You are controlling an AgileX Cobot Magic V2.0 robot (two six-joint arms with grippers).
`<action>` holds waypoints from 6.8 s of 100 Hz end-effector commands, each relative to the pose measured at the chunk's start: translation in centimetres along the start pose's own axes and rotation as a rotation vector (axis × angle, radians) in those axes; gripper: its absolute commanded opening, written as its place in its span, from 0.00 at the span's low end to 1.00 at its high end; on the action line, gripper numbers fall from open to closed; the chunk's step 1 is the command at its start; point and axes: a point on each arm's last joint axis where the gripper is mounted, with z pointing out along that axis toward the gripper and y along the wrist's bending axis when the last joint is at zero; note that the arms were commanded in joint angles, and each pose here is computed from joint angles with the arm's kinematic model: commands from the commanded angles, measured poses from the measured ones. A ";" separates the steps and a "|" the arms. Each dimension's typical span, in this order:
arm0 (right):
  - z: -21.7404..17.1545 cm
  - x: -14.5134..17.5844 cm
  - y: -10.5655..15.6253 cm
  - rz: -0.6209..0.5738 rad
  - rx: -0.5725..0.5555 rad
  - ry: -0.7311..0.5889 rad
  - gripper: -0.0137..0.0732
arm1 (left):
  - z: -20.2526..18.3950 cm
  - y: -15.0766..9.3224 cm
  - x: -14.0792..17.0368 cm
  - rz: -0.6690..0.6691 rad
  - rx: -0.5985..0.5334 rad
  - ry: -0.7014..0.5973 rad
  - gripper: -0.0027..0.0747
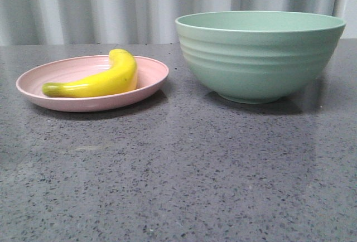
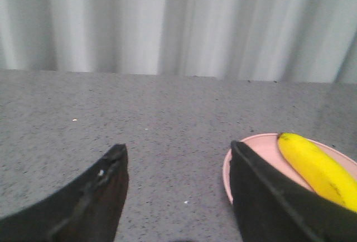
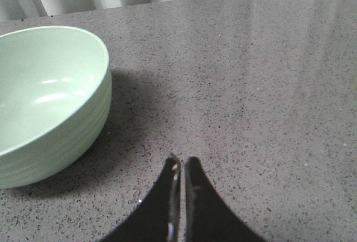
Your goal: Transfer banana from pink plate to green bowl
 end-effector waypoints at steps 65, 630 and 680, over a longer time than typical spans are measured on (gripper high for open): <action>-0.3 -1.8 0.0 -0.001 0.002 -0.104 0.07 | 12.3 -11.7 -0.9 0.088 0.394 0.466 0.66; 15.1 -17.7 7.6 -0.053 -0.232 0.228 0.07 | 6.4 -20.1 -6.9 0.304 0.781 0.525 0.01; 5.4 -13.3 5.1 -0.084 -0.232 0.001 0.07 | 1.8 -14.1 -5.4 0.206 0.676 0.282 0.01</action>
